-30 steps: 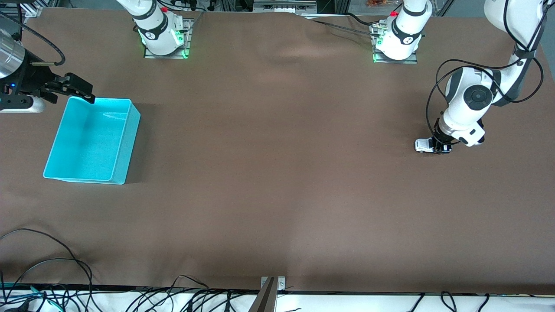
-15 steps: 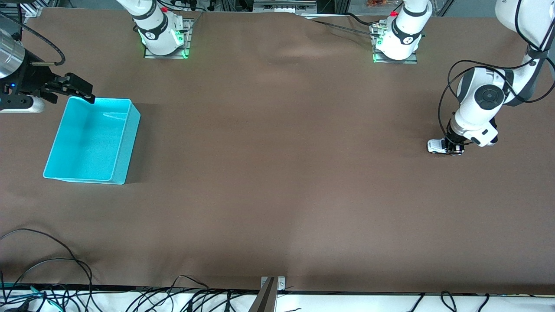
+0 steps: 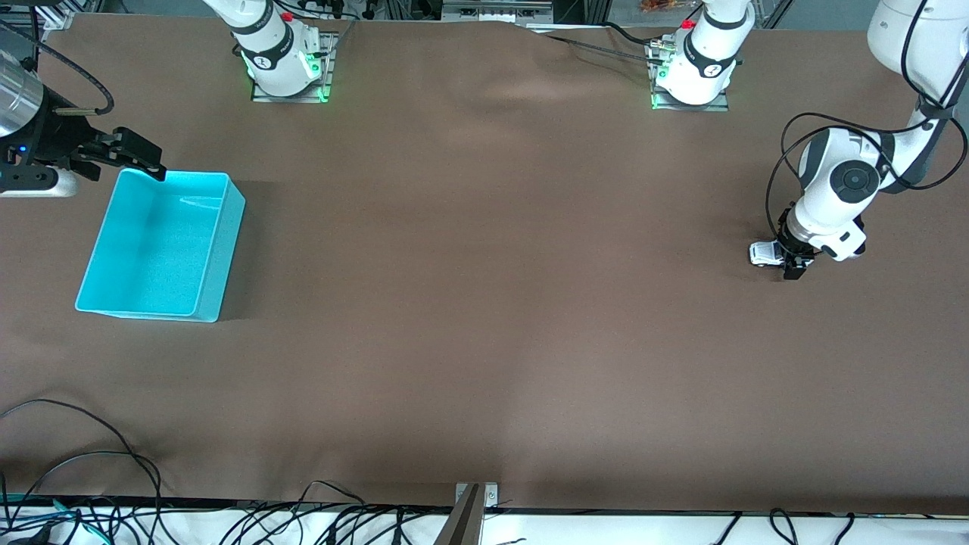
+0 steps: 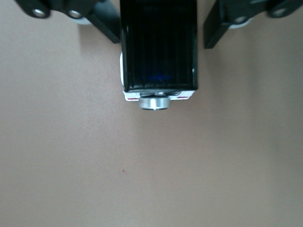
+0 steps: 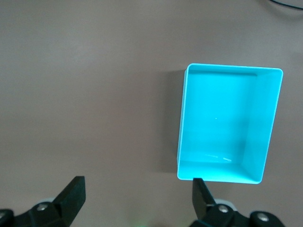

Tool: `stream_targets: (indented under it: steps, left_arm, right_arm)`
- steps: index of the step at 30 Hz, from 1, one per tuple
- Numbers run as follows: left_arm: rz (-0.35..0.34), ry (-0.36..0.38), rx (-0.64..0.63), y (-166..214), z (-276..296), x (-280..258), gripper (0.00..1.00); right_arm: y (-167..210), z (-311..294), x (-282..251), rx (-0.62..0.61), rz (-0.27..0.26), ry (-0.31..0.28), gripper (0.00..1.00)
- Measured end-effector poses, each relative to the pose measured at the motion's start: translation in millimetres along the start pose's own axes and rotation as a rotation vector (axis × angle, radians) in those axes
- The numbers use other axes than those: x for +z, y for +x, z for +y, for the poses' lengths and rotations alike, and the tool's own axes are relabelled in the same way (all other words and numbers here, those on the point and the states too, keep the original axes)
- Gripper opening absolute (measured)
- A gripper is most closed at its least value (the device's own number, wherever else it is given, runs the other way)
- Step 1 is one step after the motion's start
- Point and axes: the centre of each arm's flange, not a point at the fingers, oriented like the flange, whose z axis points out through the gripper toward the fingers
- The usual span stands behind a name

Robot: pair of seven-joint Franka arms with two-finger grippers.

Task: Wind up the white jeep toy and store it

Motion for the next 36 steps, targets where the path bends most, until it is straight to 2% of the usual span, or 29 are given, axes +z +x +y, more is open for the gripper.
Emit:
stream_targets:
  steps: [4, 5, 12, 23, 30, 36]
  left_arm:
    - [0.004, -0.011, -0.012, 7.7, 6.4, -1.0, 0.99]
    - [0.007, -0.015, -0.018, 11.1, 7.9, -2.5, 1.00]
    - [0.047, 0.014, -0.041, 33.8, 19.4, -16.7, 1.00]
    - [0.111, 0.050, 0.072, 40.7, 39.6, -84.2, 1.00]
    - [0.052, 0.097, 0.172, 54.9, 57.3, -151.2, 1.00]
    - [0.008, 0.096, 0.263, 75.5, 71.7, -211.5, 1.00]
  right_arm:
    - [0.0, 0.0, 0.0, 0.000, 0.000, 0.000, 1.00]
    - [0.0, 0.0, 0.0, 0.000, 0.000, 0.000, 1.00]
    - [0.0, 0.0, 0.0, 0.000, 0.000, 0.000, 1.00]
    - [0.0, 0.0, 0.0, 0.000, 0.000, 0.000, 1.00]
    - [0.0, 0.0, 0.0, 0.000, 0.000, 0.000, 1.00]
    - [0.0, 0.0, 0.0, 0.000, 0.000, 0.000, 1.00]
